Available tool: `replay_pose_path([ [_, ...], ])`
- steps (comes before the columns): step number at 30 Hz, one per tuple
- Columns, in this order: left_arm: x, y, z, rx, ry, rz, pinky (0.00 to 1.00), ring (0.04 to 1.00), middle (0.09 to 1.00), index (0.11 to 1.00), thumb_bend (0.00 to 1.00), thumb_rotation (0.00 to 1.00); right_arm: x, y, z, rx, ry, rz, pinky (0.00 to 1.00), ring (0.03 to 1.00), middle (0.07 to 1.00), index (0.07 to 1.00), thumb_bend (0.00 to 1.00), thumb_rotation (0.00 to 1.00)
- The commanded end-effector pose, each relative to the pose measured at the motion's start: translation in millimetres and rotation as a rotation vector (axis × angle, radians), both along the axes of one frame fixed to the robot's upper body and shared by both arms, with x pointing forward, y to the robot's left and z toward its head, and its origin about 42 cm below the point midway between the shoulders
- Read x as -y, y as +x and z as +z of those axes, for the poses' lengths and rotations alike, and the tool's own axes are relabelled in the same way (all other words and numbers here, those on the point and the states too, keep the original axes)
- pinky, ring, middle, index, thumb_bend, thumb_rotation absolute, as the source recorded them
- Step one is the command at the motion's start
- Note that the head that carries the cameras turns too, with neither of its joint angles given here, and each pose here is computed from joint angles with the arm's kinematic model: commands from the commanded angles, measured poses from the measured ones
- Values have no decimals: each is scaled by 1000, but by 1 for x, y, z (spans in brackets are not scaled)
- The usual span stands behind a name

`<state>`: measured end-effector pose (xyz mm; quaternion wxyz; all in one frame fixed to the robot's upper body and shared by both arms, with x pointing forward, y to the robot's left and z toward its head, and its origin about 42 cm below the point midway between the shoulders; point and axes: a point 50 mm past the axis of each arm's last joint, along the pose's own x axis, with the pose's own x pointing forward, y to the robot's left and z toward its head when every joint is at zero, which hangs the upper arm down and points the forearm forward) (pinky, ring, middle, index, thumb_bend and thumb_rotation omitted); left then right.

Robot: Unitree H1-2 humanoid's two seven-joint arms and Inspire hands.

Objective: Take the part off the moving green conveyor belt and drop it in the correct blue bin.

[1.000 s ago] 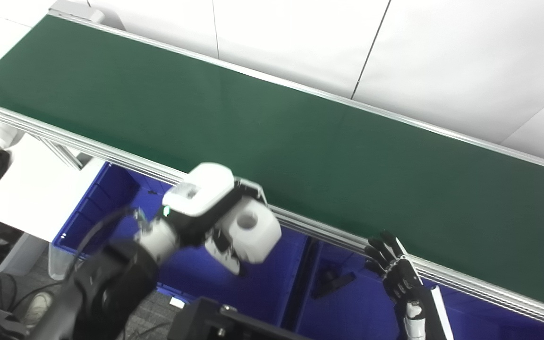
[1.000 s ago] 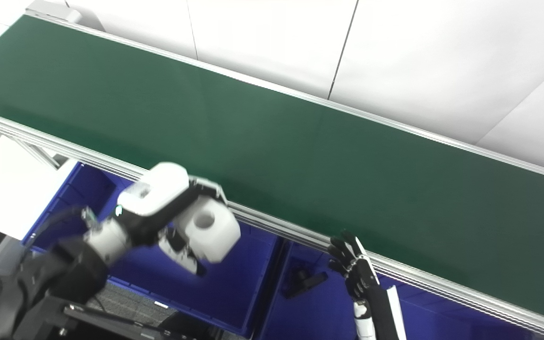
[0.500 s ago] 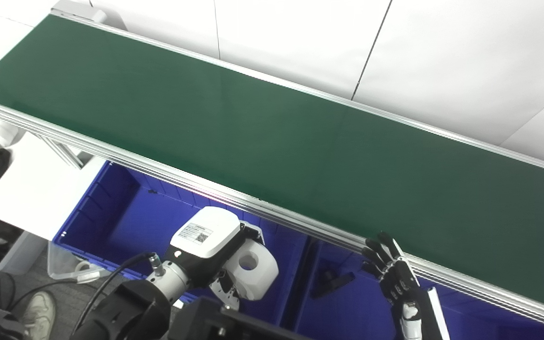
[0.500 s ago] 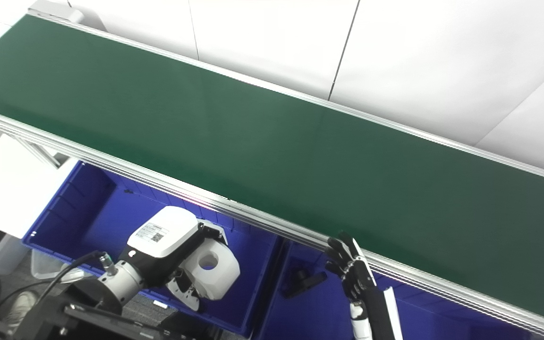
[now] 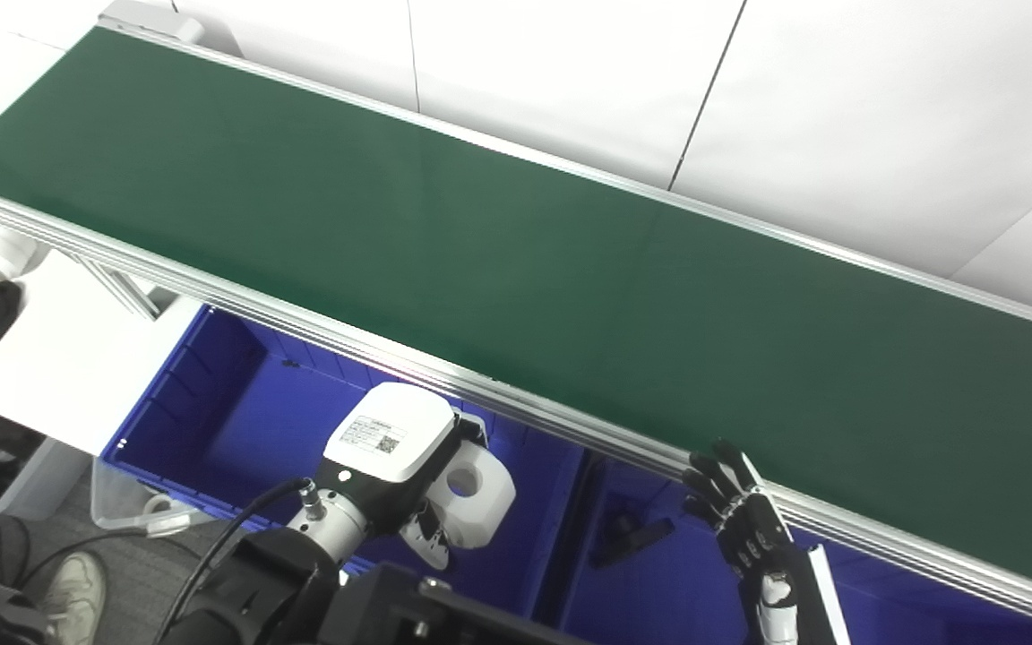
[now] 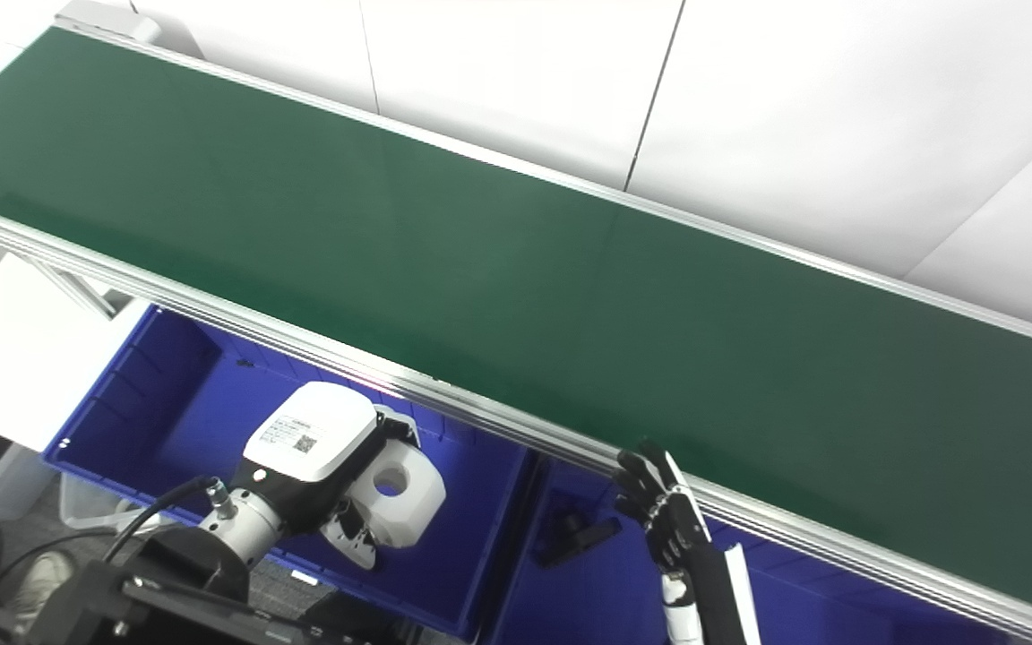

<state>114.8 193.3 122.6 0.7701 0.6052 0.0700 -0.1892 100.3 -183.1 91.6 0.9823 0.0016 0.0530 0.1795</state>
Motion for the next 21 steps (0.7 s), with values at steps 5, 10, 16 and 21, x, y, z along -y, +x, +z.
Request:
replay_pose_path([
  [5, 6, 14, -12, -109, 54, 10, 304, 404, 455, 523, 516, 0, -4, 0, 10, 30, 19, 14, 829, 868, 874, 925, 891, 972],
  [10, 12, 19, -22, -197, 122, -5, 438, 545, 621, 591, 649, 45, -7, 1, 11, 35, 23, 16, 825, 866, 872, 925, 896, 972],
  [16, 15, 20, -18, -241, 235, -46, 674, 725, 772, 743, 886, 325, -9, 2, 12, 36, 29, 14, 818, 867, 873, 924, 897, 970],
  [21, 15, 20, -18, -281, 221, -47, 744, 787, 821, 785, 904, 449, -8, 3, 13, 37, 28, 18, 815, 864, 872, 927, 889, 973],
])
